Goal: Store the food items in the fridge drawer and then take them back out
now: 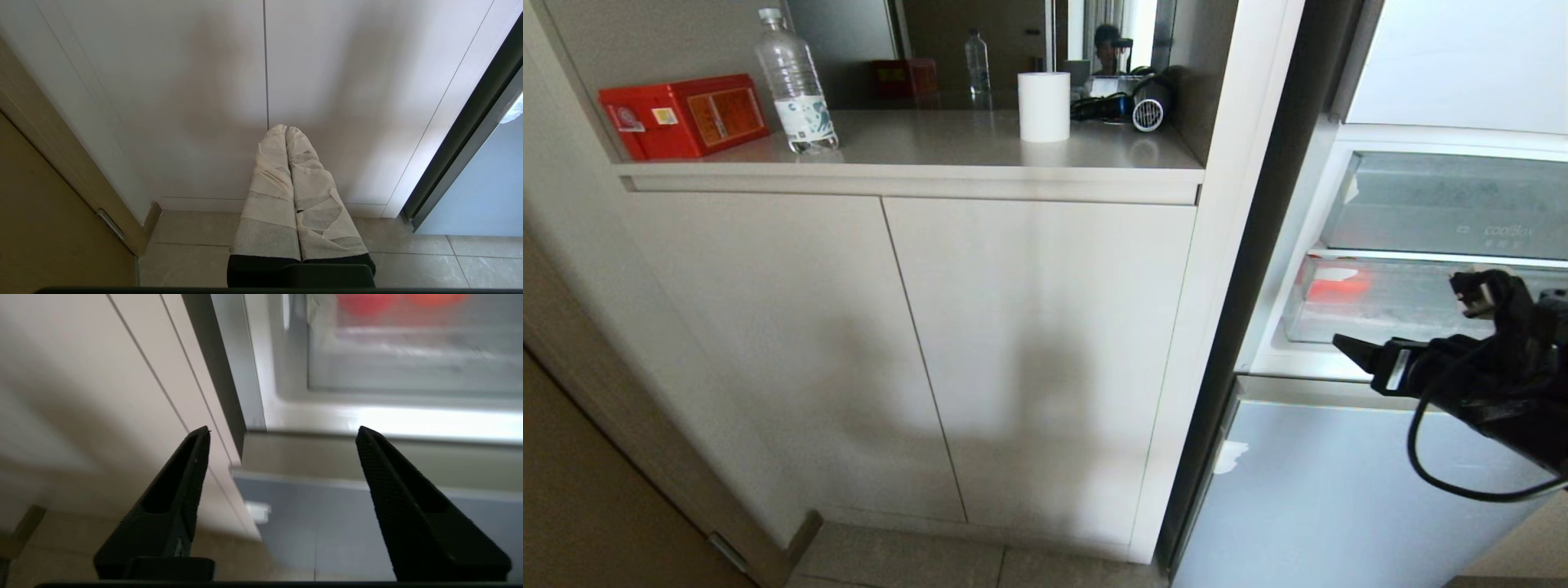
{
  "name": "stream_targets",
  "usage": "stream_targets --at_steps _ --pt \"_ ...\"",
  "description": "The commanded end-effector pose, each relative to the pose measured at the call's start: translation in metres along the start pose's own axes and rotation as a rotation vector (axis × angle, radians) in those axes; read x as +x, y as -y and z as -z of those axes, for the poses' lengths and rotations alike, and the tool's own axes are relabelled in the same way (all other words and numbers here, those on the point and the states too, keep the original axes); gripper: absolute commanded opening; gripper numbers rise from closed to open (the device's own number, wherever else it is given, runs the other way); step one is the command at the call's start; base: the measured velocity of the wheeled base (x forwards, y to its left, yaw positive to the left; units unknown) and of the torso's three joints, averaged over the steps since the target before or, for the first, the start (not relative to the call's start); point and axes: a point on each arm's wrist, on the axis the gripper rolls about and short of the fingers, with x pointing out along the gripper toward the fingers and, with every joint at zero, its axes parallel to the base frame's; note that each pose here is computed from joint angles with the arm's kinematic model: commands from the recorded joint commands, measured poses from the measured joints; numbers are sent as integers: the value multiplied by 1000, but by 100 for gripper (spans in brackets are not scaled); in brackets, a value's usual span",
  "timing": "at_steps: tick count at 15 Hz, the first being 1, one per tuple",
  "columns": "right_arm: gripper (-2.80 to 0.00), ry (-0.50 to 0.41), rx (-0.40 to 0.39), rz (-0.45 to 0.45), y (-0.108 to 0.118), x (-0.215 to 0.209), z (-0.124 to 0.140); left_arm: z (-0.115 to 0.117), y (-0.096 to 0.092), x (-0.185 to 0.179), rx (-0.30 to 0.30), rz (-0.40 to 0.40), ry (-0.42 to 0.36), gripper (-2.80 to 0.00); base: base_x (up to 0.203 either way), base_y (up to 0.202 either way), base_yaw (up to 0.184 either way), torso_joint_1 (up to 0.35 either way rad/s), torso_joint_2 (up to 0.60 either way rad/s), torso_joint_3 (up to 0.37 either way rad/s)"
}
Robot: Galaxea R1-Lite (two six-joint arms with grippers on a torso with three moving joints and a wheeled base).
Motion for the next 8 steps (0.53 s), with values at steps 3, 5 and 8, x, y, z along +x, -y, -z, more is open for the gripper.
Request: stream_targets --at_steps 3,5,8 --pt "0 89 -23 13 23 48 30 0 0 0 0 -1 1 -280 0 0 0 0 0 0" --pt "0 115 -32 25 30 62 34 0 0 0 0 -1 0 -280 0 0 0 0 0 0" --pt "0 142 -36 31 35 81 38 0 0 0 0 -1 1 -280 0 0 0 0 0 0"
